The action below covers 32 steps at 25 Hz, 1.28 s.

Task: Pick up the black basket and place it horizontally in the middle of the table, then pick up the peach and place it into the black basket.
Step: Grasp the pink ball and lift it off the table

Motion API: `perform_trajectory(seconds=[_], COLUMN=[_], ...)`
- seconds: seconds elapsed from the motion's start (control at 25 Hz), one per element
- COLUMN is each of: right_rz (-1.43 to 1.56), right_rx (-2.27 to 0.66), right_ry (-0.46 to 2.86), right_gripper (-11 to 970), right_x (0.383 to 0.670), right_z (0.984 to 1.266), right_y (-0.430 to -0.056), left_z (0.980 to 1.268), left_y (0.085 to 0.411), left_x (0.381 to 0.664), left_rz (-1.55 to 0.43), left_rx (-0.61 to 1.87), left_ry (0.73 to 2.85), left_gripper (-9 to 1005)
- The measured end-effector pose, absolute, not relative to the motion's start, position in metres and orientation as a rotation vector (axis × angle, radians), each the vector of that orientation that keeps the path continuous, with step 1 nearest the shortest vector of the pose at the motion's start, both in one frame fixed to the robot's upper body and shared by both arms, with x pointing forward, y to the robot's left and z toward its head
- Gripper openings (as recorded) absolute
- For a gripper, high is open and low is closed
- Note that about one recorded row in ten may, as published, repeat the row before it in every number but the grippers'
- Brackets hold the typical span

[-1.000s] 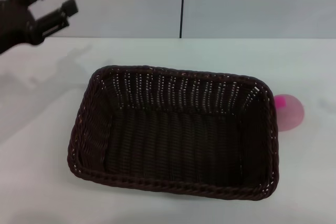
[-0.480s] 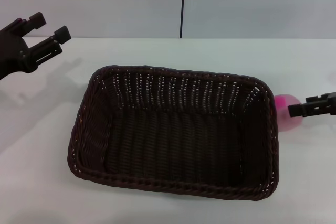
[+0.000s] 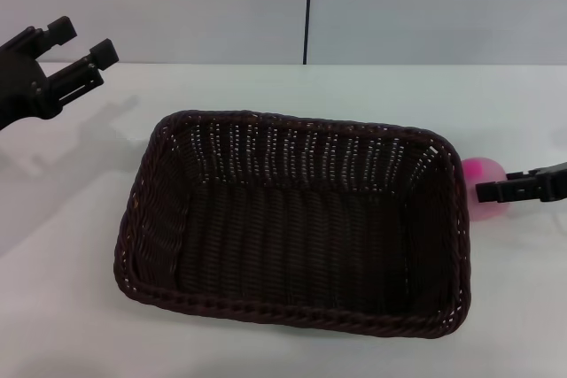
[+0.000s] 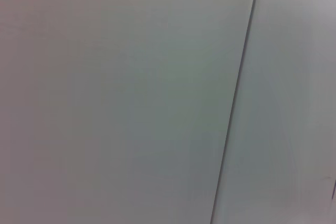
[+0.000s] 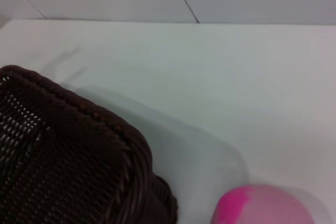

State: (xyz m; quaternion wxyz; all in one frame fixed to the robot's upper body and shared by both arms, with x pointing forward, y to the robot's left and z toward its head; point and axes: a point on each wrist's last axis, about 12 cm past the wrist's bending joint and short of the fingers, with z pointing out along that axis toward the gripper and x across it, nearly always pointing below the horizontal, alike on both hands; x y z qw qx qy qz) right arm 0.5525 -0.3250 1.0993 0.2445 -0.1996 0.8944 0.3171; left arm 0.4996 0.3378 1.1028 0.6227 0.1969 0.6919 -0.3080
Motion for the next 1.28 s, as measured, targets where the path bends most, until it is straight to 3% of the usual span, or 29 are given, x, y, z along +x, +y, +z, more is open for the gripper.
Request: perform_trajectory(seconds=[0.12,0.28,0.64,0.96,1.04,1.28], right_rz=[0.89,0.885,0.872,0.828,0.83,0.857], right_rx=[-0.558,-0.57,-0.552,-0.462,-0.478,-0.519], right_ry=[2.42,2.41,2.406,2.314,2.273,2.292], right_gripper=[798,614,324,138,-3,-1], right_x=[0.555,0.558,0.555,0.549,0.547,0.55], right_z=[1.096,1.097,1.1,1.133,1.151,1.148], right_y=[-0.321,-0.319,-0.326,-0.356,-0.359,-0.35], left_z=[1.103,1.103,1.103,1.104,1.103,1.099], left_y=[0.337,0.338,0.338,0.336,0.336,0.334], left_x=[0.5,0.5,0.501,0.502,0.502,0.501], left_rz=[-0.71,-0.709,-0.712,-0.716,-0.72,-0.732], left_rx=[0.451,0.45,0.444,0.447,0.446,0.441], left_ry=[1.588,1.588,1.588,1.585,1.587,1.59], left_gripper=[768,768,768,767,767,767])
